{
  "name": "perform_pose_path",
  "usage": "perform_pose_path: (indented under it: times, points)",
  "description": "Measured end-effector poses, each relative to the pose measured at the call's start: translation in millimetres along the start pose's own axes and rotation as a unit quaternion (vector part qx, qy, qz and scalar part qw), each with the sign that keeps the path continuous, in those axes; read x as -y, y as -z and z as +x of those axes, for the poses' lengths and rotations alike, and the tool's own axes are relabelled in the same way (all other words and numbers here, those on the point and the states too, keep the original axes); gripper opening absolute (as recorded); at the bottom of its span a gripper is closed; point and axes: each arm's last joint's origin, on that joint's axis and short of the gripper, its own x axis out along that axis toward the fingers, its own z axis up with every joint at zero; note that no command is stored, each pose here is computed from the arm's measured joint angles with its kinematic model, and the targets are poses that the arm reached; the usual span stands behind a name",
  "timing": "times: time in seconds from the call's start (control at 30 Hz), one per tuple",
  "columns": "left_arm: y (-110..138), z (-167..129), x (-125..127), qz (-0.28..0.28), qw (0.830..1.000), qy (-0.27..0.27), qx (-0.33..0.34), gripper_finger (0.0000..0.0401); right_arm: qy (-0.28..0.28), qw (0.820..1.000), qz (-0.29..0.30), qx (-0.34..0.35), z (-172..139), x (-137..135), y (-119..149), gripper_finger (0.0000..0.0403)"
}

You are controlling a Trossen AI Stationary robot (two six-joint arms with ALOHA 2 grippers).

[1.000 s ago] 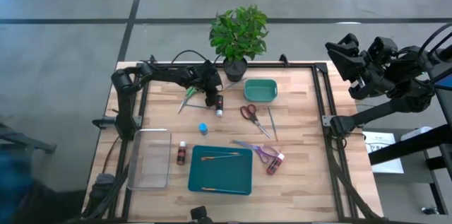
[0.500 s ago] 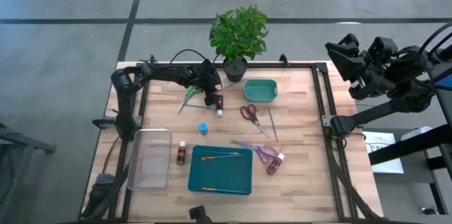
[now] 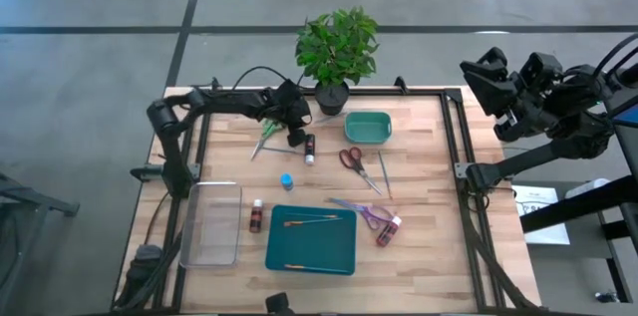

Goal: Pick & Place Paint Supplies
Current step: Put the blue paint brush into the blue bin

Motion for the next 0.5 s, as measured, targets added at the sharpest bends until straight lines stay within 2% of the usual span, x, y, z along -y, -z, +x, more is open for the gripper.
perform_pose_path:
  times: [0.23,0.5]
  points:
    - [-6.3,-29.4,8.5,0.005,1.000,0.007,0.003,0.0000,-0.016,1.000,-0.004,-0.001,-1.8,-0.6,-1.4,0.0128]
    - [-18.9,-66.4,22.6,-0.008,0.999,0.014,0.048,0.0000,-0.030,1.000,-0.010,-0.001,-4.4,-0.9,-3.5,0.0128]
